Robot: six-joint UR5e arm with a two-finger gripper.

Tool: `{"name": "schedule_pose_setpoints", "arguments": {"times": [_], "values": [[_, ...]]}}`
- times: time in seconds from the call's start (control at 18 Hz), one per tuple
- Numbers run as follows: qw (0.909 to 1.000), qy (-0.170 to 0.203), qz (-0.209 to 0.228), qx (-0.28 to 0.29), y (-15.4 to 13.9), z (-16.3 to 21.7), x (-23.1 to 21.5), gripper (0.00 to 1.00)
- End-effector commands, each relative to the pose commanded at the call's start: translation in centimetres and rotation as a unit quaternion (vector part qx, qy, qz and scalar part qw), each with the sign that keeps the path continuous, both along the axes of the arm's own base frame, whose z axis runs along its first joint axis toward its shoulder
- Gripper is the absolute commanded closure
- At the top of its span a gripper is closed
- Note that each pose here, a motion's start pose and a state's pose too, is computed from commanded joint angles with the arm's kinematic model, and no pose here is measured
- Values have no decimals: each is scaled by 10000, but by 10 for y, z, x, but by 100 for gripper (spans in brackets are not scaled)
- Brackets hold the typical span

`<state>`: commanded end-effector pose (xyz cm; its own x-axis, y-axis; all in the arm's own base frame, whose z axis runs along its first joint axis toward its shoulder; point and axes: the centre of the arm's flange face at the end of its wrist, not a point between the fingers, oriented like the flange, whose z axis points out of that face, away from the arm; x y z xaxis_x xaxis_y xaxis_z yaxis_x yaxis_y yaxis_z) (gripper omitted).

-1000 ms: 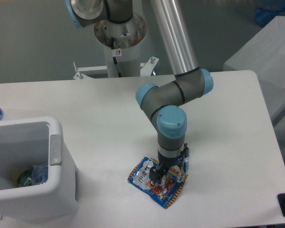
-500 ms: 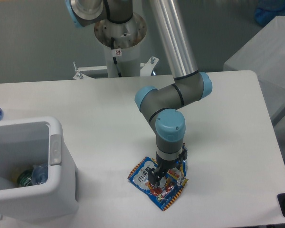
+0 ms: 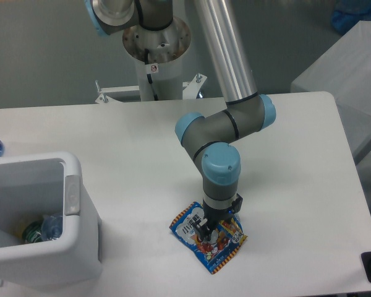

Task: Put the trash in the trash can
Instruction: 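Close the gripper on the snack wrapper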

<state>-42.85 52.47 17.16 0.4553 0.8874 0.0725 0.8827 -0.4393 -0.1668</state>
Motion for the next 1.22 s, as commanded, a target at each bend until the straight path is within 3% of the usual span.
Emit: {"name": "schedule_pose_setpoints", "arguments": {"times": [0.94,1.22], "values": [[10000,39,0,36,-4,14,8,87],[9999,103,6,102,-5,28,11,95]]}}
